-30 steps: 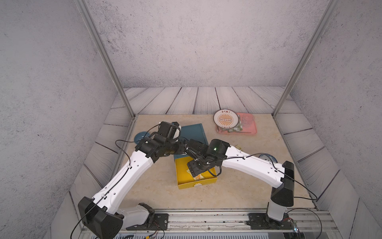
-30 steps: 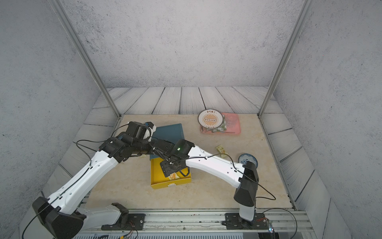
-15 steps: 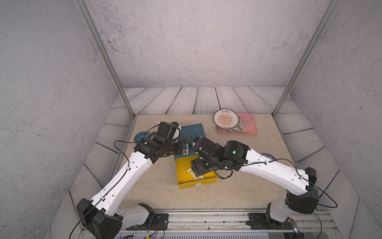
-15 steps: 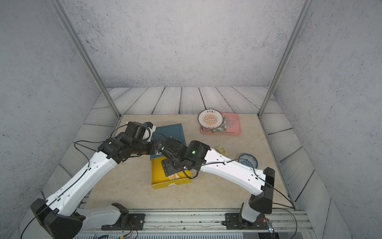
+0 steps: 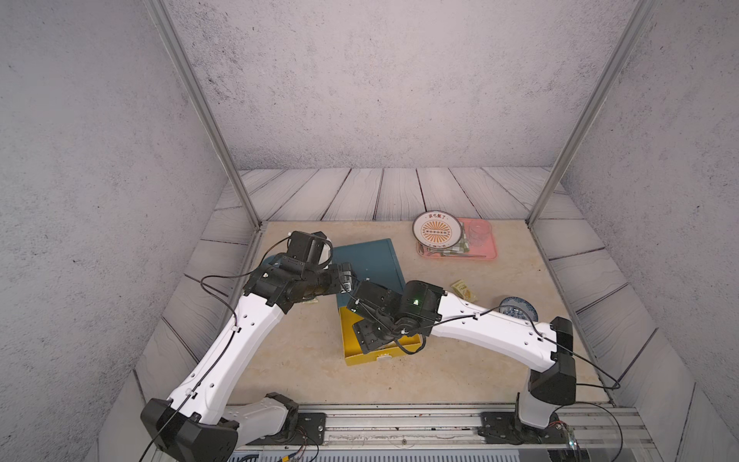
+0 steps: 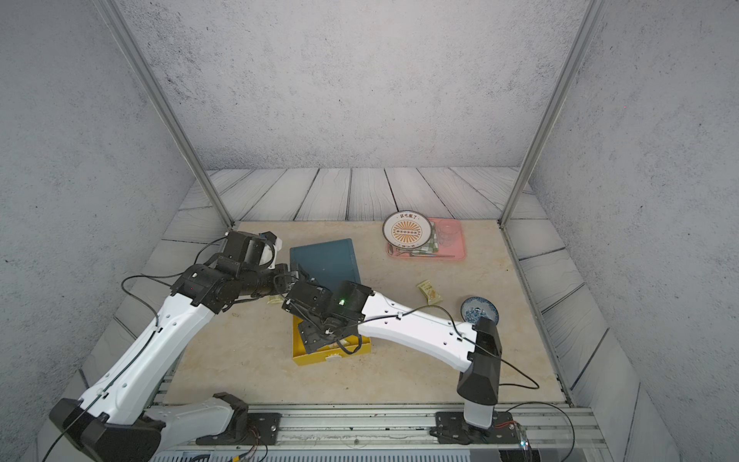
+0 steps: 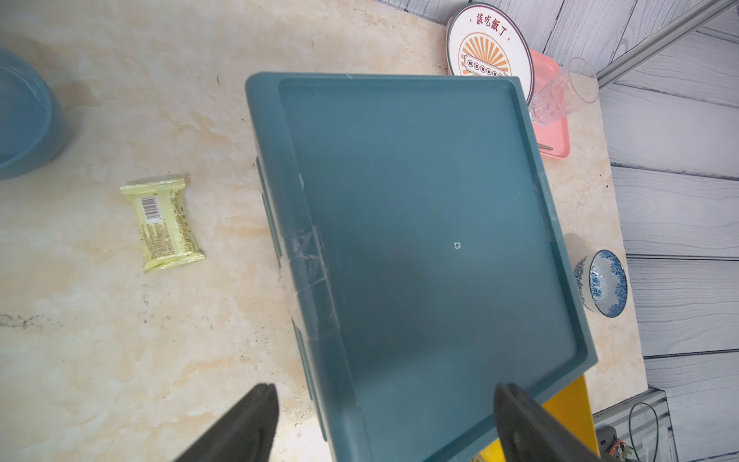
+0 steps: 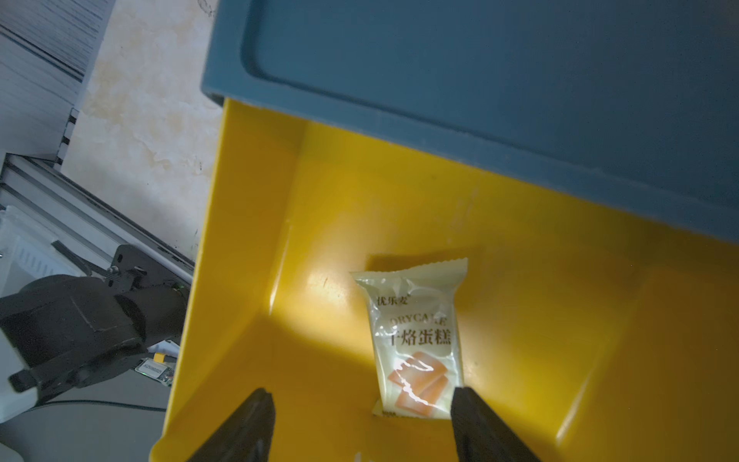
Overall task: Take the cookies out of the drawer
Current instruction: Pick up the cookie from the drawer.
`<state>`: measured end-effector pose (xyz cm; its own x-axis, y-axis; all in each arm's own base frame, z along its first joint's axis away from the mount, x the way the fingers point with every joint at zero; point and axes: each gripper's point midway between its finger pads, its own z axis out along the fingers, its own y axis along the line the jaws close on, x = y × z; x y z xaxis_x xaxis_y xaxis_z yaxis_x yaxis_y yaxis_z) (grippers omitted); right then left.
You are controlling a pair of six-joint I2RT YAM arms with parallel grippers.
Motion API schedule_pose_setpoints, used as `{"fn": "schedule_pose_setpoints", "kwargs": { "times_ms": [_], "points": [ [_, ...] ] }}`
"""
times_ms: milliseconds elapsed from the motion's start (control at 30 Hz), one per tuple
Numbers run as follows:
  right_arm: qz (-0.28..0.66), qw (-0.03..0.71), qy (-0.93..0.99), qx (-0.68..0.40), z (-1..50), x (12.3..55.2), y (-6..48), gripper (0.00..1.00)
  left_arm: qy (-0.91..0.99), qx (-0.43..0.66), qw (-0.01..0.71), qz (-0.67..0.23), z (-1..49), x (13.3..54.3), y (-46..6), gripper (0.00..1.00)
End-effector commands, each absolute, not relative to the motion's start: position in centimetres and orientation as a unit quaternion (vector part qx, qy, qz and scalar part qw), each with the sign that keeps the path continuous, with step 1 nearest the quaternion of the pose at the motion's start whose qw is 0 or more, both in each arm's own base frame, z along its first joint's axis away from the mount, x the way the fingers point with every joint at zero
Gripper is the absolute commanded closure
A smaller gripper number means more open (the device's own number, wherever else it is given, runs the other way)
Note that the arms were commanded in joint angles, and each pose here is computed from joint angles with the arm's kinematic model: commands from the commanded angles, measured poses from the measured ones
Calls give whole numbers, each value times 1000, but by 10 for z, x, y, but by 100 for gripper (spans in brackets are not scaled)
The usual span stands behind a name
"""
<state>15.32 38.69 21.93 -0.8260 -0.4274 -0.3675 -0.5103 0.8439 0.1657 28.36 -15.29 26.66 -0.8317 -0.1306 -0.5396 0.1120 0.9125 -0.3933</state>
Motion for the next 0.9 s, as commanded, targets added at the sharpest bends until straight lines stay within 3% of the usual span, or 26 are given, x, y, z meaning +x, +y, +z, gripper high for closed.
{"fn": "schedule_pose_setpoints", "kwargs": {
  "times_ms": [0, 633, 867],
  "points": [
    [97, 151, 953, -244, 215, 152, 379, 25, 931, -8, 296, -211, 275, 280, -147, 7],
    [20, 125, 961, -247, 175, 160, 378, 27, 931, -8, 301, -207, 269, 274, -133, 5],
    [8, 119, 961, -250, 164, 161, 379, 34, 930, -5, 302, -208, 269, 274, -134, 5]
  ]
}}
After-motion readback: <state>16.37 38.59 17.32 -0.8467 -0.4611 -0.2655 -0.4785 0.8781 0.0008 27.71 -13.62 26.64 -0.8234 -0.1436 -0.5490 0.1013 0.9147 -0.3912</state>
